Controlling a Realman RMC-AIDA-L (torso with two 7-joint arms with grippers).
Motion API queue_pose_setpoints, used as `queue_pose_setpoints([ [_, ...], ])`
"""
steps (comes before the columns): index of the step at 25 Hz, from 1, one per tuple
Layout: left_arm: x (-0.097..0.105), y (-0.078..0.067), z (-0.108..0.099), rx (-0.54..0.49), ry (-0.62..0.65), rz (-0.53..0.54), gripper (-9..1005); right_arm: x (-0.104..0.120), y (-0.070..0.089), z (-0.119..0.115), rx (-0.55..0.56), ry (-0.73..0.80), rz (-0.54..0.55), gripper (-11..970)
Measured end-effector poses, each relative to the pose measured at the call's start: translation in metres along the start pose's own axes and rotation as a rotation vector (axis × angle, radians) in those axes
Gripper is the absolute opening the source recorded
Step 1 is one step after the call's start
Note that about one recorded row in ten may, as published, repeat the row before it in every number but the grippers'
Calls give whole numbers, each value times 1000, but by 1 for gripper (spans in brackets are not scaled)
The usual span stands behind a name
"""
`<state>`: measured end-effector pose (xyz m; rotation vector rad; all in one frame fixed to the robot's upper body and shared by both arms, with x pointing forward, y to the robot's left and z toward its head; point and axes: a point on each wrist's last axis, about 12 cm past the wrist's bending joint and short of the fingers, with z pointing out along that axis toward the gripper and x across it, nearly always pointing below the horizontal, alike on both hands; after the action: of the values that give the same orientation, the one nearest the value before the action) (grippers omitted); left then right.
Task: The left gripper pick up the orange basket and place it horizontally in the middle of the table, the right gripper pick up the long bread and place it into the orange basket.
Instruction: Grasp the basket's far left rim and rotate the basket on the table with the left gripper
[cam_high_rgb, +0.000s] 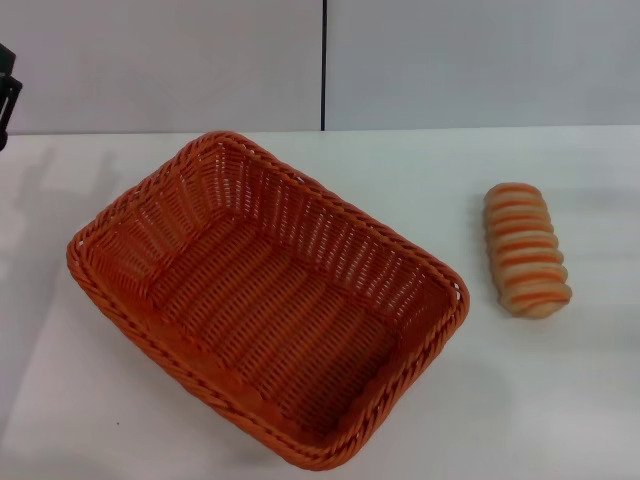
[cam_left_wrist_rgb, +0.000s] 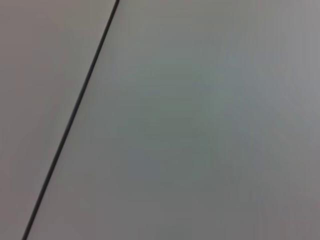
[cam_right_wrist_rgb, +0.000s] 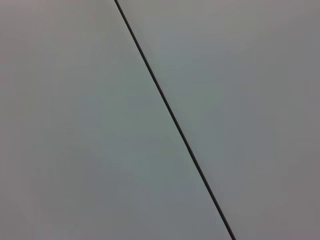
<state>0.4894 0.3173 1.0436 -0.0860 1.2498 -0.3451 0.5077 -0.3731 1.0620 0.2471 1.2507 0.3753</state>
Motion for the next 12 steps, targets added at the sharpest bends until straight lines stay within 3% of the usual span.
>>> queue_pose_setpoints([
  [12,2,-2,3,20,14,-19,796,1,-4,-4,27,16,-20,624],
])
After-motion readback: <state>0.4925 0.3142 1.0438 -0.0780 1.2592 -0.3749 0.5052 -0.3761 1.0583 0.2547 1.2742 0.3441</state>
